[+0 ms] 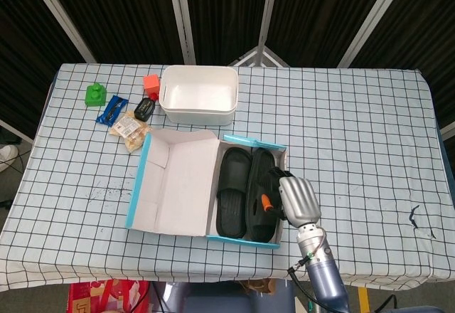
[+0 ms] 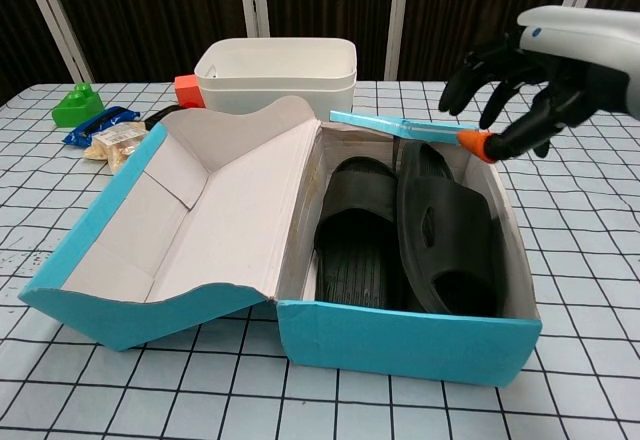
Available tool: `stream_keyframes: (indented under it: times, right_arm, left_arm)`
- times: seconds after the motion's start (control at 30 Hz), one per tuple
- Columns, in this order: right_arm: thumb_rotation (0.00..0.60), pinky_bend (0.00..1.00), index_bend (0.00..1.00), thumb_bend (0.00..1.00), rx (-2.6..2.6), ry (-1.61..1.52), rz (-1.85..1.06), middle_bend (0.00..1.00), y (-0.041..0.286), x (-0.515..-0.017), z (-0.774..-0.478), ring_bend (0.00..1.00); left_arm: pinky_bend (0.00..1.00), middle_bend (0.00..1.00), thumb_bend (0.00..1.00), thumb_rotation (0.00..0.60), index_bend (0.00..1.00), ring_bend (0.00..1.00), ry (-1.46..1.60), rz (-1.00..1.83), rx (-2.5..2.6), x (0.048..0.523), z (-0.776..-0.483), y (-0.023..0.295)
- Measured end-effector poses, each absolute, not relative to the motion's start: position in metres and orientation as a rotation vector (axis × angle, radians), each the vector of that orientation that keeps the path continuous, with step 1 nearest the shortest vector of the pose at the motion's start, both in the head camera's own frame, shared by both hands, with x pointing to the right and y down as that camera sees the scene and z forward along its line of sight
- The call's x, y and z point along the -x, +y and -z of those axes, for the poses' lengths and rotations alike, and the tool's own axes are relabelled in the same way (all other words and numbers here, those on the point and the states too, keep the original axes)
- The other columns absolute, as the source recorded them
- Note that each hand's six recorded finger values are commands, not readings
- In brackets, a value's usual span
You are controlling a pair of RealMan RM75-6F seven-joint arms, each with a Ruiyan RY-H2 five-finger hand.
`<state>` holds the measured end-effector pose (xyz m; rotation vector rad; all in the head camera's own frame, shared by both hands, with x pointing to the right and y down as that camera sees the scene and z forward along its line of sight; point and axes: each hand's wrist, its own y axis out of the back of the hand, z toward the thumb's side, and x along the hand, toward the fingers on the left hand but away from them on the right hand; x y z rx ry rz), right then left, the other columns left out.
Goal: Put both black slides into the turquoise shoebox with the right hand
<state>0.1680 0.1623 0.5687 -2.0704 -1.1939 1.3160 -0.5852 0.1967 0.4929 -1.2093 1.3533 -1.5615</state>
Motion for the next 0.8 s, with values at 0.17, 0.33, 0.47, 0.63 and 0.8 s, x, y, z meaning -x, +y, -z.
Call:
stream_keyframes:
  times: [0.17,0.33,0.47,0.63,0.8]
  right_arm:
    - [0.600,0.89,0.64,0.65,2.098,-1.237,-1.274,0.50,0.153,-0.153,-0.585,0.56]
    - [0.600,0.97,0.64,0.65,2.138,-1.245,-1.303,0.50,0.149,-0.146,-0.609,0.59]
    - [0.600,0.98,0.64,0.65,2.179,-1.238,-1.337,0.50,0.155,-0.143,-0.627,0.60]
    - [0.600,0.98,0.64,0.65,2.202,-1.208,-1.371,0.50,0.162,-0.141,-0.646,0.60]
    - [0.600,0.98,0.64,0.65,2.214,-1.162,-1.408,0.50,0.179,-0.139,-0.662,0.60]
  left_arm:
    - [0.00,0.00,0.36,0.600,0.03,0.00,1.356,1.565,1.214,0.587,-0.493,0.197]
    - [0.00,0.00,0.36,0.600,0.03,0.00,1.364,1.562,1.207,0.589,-0.491,0.197]
    - [0.00,0.00,0.36,0.600,0.03,0.00,1.366,1.567,1.203,0.590,-0.491,0.197]
    - [0.00,0.00,0.36,0.600,0.03,0.00,1.366,1.564,1.200,0.590,-0.490,0.197]
    - [0.00,0.00,0.36,0.600,0.03,0.00,1.360,1.568,1.201,0.589,-0.491,0.197]
